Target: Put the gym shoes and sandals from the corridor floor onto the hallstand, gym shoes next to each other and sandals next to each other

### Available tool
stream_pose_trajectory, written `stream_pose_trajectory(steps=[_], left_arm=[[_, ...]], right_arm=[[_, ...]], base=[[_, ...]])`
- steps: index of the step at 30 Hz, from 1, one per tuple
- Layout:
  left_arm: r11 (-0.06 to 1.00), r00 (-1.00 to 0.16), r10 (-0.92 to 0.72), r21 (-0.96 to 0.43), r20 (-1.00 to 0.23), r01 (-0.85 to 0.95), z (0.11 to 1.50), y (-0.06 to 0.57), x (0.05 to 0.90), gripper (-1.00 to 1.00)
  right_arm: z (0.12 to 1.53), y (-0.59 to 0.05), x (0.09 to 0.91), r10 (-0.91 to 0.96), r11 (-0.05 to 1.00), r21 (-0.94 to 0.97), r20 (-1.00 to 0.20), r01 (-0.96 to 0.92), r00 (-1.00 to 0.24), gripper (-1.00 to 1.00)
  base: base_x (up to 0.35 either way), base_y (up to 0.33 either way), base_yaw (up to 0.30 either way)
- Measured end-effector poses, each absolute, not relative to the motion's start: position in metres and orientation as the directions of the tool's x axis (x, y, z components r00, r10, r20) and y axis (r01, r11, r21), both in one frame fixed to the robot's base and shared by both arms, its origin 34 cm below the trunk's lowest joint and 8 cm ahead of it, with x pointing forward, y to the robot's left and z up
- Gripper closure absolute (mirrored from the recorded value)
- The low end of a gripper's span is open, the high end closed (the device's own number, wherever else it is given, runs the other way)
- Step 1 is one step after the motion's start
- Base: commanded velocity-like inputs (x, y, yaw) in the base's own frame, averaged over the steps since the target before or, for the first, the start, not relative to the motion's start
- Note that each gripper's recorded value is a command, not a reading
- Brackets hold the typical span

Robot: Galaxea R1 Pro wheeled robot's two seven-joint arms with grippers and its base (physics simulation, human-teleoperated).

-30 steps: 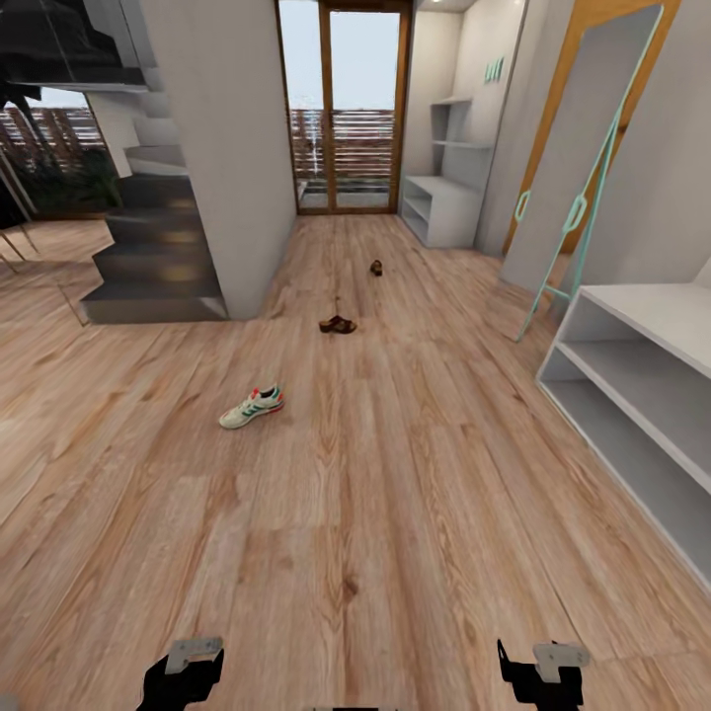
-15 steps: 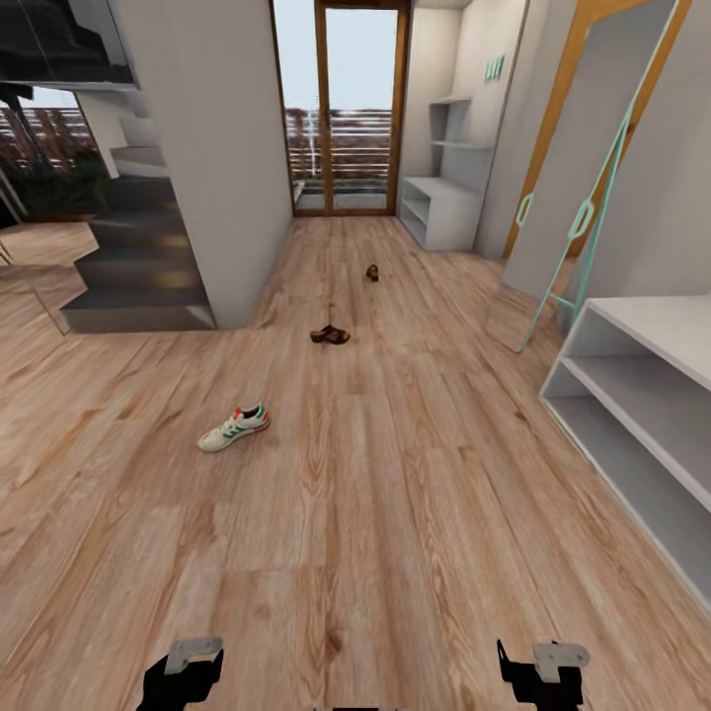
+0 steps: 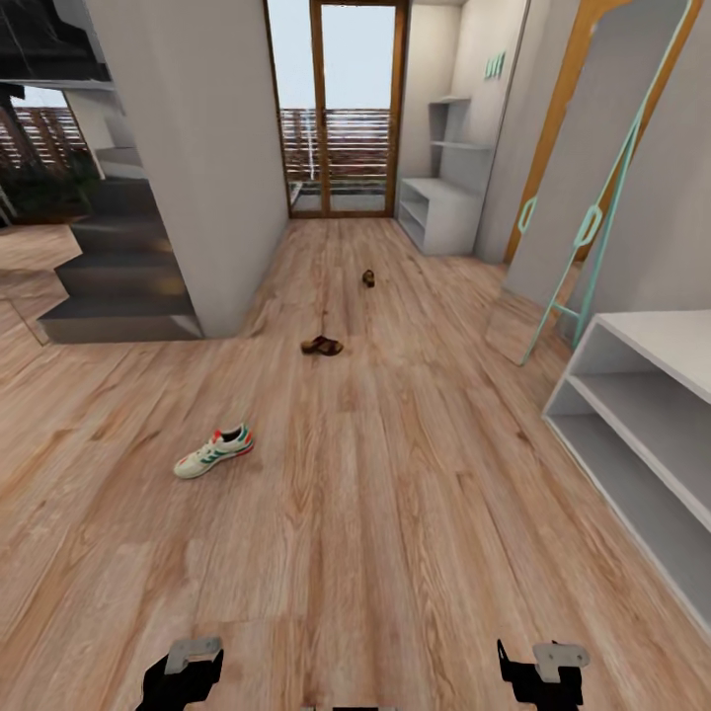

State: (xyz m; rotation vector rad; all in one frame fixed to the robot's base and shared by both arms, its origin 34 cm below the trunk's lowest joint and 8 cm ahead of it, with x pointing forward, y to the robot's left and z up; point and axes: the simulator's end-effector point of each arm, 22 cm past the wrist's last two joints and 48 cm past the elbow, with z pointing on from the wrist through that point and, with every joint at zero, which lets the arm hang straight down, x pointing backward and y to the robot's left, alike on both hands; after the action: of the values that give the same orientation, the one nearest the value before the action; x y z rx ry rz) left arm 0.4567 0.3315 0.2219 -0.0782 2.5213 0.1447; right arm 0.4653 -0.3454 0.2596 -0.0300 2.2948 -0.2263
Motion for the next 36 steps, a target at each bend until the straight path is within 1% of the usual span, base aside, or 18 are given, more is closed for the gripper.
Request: stream_pose_trajectory(steps=[36], left_arm=[[0.992, -0.815, -0.023, 0.086, -0.579, -0.089, 0.2219, 0.3317, 0.4565, -1.0]], right_arm=[[0.2602, -0.3476, 0.4658, -0.093, 0.983, -0.175, -0.737, 0.056, -0.67, -1.0]], base=[[0.33, -0.118, 0.0]])
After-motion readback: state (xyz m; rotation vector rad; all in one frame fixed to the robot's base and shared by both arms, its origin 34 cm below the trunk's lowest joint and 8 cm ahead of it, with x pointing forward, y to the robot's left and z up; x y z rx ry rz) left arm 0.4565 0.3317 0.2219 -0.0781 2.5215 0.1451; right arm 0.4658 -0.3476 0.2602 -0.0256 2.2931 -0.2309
